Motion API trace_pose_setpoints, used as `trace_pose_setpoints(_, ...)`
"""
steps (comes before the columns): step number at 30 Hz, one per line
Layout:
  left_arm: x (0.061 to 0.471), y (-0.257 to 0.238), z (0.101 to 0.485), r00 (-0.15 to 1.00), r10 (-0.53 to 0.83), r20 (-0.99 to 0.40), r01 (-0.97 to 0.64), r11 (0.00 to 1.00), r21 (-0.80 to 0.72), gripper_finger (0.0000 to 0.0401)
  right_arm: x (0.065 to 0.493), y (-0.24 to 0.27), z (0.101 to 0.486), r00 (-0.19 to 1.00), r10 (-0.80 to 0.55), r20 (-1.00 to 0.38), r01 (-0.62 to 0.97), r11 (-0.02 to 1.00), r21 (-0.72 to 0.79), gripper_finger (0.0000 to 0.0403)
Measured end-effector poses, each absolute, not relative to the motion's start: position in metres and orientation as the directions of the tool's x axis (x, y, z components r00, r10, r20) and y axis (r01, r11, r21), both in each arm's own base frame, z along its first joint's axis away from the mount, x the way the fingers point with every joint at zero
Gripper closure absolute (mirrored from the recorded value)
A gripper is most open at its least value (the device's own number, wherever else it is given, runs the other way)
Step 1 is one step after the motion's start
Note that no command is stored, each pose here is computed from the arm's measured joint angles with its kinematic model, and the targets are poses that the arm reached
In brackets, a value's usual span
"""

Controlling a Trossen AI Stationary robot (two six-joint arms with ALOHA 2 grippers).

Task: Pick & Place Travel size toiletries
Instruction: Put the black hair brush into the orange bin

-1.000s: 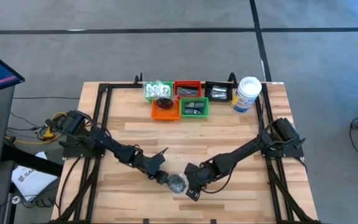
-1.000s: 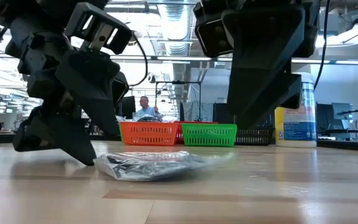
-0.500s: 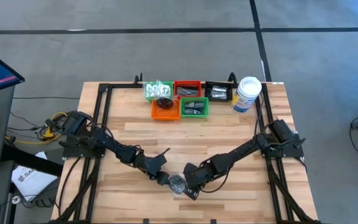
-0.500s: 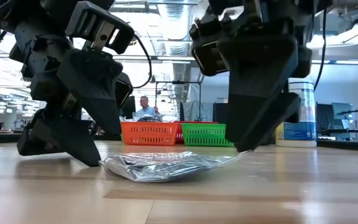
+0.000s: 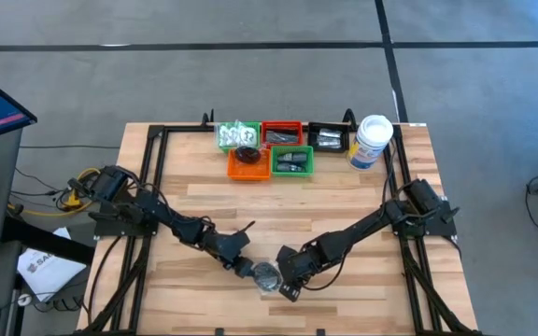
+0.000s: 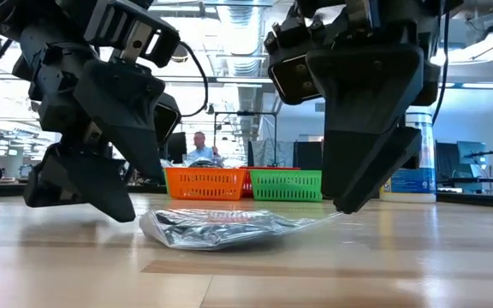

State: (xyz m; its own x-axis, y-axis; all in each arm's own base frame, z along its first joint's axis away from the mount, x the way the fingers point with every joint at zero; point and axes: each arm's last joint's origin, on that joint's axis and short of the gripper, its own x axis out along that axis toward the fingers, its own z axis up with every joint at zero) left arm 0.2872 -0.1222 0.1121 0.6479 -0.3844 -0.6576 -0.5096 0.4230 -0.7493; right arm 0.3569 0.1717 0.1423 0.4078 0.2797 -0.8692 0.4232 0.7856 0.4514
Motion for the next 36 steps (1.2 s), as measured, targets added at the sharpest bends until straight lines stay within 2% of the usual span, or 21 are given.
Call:
trace_pose_setpoints(14,0.289,-0.117,0.109,0.646,-0.365,-0.671,-0.494,0.470,-0.731,0.0215,0.357,0.171,0.142,0.405,0.278,-0.871,0.425,0.786,0.448,0.0285)
trace_pose_setpoints(25,0.296,-0.114,0.103,0.670,-0.371,-0.643,-0.465,0.467,-0.753,0.0215,0.364,0.170,0.124,0.372,0.316,-0.873,0.437,0.770,0.465,0.0285)
trace_pose_setpoints(36,0.298,-0.110,0.103,0.676,-0.370,-0.638,-0.449,0.479,-0.754,0.0215,0.368,0.164,0.123,0.378,0.311,-0.872,0.445,0.765,0.466,0.0285)
